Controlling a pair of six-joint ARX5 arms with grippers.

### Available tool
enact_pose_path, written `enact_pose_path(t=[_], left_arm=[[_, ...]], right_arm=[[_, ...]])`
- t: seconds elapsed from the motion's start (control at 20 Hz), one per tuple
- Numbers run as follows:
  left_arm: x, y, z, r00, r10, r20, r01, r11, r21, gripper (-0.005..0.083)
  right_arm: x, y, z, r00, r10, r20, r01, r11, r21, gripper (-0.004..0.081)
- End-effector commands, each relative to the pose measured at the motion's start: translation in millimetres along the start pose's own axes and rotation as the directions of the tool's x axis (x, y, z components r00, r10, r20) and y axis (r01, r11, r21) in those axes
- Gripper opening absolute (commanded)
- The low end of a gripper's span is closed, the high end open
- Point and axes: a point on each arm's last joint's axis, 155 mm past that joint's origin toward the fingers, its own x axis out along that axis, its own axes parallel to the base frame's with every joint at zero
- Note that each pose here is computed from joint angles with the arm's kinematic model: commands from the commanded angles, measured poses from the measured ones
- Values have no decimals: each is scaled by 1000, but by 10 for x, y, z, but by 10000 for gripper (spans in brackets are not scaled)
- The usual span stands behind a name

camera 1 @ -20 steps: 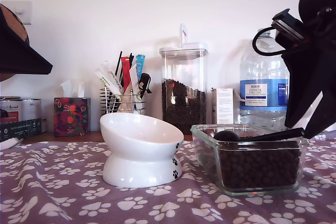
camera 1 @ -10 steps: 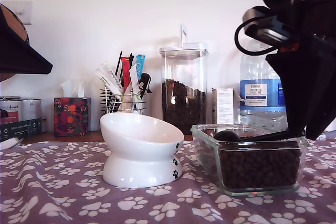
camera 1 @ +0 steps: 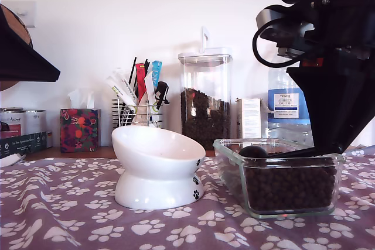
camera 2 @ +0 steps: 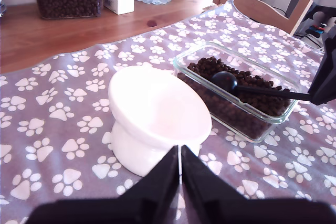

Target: Measure one spoon of cat food and pour it into the food bowl

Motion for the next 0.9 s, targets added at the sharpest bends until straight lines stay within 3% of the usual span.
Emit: enact_pose_path(t=[0.0,0.35,0.5,0.85], left_arm=[[4,-13,30,1000,-6,7,6,1000,8,-19],[3,-29,33,1000,-14,8,14,1000,2,-19],[3,-41,34,1000,-21,8,21,1000,1,-19],[-1,-102,128,998,-52,44,53,998,-33,-12]], right_arm=[[-39,3,41,1000,1,20,-1,1000,0,211],[94,-1,-9,999,2,-35,-2,1000,3,202],[97,11,-16,999,9,-39,-9,1000,3,-21],[-5,0,79,1000,-2,-11,2,1000,3,-11]])
